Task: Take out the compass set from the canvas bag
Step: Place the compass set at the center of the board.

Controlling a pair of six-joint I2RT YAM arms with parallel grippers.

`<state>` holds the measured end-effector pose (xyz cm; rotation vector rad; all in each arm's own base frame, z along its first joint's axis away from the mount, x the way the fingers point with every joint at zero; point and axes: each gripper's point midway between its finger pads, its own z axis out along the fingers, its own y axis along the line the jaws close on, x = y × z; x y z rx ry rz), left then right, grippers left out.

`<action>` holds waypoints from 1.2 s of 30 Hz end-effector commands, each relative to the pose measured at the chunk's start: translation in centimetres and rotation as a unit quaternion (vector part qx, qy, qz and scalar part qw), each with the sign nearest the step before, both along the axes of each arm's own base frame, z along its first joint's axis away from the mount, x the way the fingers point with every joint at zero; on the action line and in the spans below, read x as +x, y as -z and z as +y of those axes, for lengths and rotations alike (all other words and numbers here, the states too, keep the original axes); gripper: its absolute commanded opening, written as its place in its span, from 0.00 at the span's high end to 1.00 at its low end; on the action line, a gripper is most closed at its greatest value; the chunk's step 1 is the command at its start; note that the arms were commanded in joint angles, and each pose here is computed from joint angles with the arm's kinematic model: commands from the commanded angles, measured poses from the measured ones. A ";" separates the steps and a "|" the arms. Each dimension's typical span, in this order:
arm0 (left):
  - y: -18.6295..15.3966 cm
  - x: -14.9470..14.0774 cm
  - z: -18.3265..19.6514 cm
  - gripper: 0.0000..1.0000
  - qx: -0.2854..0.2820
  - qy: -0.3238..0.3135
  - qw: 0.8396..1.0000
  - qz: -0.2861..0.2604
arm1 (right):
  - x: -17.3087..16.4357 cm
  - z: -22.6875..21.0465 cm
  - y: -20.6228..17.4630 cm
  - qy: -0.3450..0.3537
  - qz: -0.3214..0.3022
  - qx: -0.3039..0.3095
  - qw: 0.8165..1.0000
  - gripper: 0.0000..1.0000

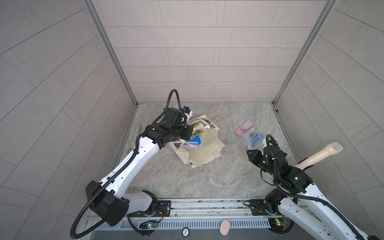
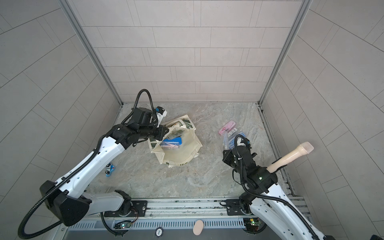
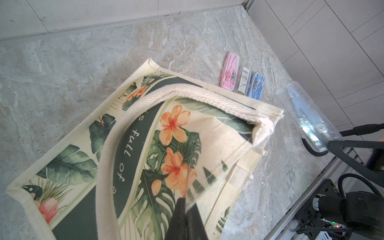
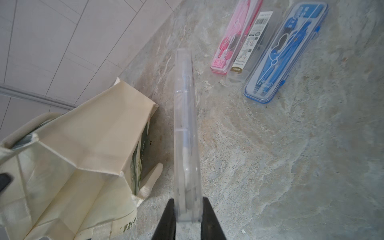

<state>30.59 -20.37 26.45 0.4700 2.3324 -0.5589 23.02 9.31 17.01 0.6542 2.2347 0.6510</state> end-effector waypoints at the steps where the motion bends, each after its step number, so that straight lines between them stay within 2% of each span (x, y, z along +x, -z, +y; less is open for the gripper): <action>1: -0.6 -0.1 0.4 1.00 0.000 -0.003 1.000 -0.008 | 2.0 1.9 1.1 -0.036 0.005 0.051 0.998 0.89; 7: -0.4 -0.5 0.5 1.00 0.000 -0.001 1.000 -0.003 | 6.9 2.8 2.2 -0.028 0.017 0.047 0.998 0.88; 12: -0.2 -0.6 0.5 1.00 0.002 0.001 1.000 -0.001 | 11.7 4.8 2.0 -0.047 0.022 0.044 0.998 0.88; 17: -0.5 -0.5 0.3 1.00 -0.002 0.004 1.000 -0.001 | 16.8 6.5 3.7 -0.071 0.041 0.040 0.996 0.88; 20: -0.7 -0.4 0.2 1.00 -0.003 0.004 1.000 0.000 | 18.9 5.8 4.8 -0.046 0.041 0.037 0.997 0.87; 28: -1.0 -0.3 0.2 1.00 -0.007 -0.001 1.000 0.001 | 22.3 5.0 9.1 0.015 0.059 0.051 0.997 0.84; 33: -1.1 -0.1 0.0 1.00 0.003 0.006 1.000 0.011 | 22.9 4.8 10.3 0.032 0.060 0.041 0.997 0.83; 36: -1.5 0.0 0.0 1.00 0.009 0.007 1.000 0.010 | 22.7 4.4 11.4 0.044 0.067 0.039 0.996 0.75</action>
